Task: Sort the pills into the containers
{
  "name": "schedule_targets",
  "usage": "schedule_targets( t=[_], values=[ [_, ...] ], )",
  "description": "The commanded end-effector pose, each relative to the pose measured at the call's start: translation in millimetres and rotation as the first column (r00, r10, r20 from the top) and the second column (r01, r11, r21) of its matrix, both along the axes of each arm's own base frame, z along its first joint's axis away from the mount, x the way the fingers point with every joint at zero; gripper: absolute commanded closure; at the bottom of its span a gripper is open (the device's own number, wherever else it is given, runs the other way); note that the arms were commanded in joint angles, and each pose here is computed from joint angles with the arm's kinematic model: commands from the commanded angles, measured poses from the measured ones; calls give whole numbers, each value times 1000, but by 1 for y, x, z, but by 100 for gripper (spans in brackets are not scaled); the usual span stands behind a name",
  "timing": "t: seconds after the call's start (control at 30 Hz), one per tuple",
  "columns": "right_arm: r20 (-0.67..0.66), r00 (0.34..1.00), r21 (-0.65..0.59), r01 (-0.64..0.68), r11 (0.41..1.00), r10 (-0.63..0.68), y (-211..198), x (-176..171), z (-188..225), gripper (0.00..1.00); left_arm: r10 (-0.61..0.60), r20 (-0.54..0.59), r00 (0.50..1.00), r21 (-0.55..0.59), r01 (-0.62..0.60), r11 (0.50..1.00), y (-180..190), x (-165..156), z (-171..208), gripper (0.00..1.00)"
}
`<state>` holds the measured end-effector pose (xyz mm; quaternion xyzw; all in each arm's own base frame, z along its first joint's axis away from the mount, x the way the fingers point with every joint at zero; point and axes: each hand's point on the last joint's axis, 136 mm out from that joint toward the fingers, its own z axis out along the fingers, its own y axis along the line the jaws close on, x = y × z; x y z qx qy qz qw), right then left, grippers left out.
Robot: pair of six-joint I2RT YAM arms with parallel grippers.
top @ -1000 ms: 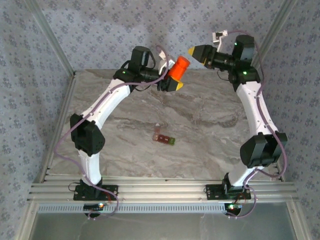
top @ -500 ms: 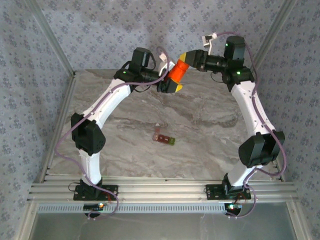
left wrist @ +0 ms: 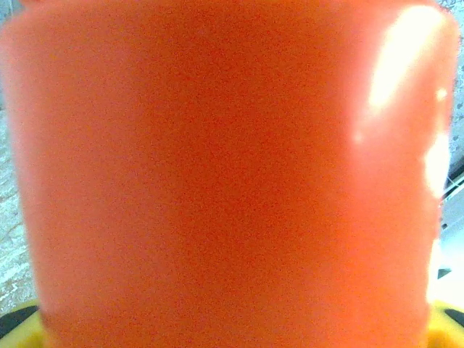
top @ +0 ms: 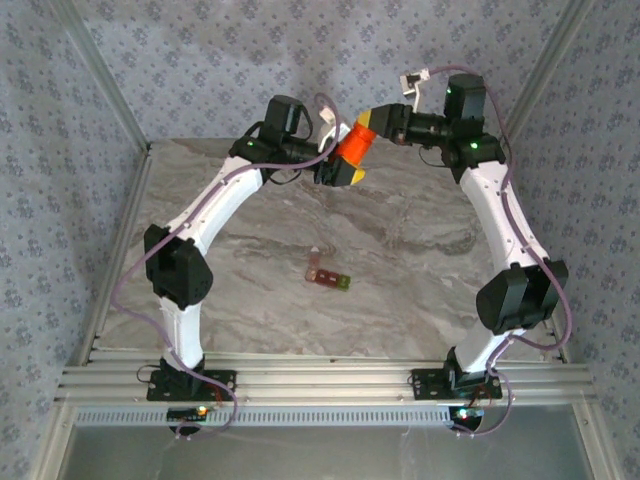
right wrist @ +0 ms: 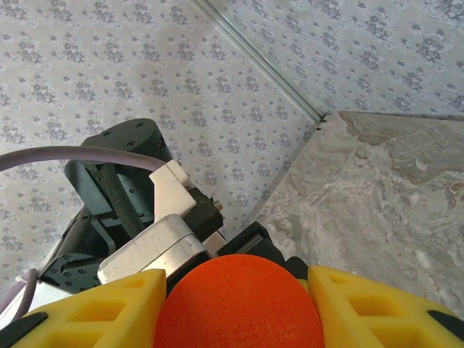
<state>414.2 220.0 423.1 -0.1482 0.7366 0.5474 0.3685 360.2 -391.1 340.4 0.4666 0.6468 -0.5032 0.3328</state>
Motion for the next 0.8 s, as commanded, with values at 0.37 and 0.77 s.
schedule_targets(
  t=[0.37, 0.77],
  values=[
    [-189, 917, -177, 319, 931, -351, 45, -19, -61, 55, 101, 145, 984, -5, -101, 995, -3, 25, 16, 100],
    [-178, 920, -35, 350, 936, -350, 13, -7, -28, 28, 97, 138, 986, -9, -96, 995, -2, 25, 15, 100]
  ],
)
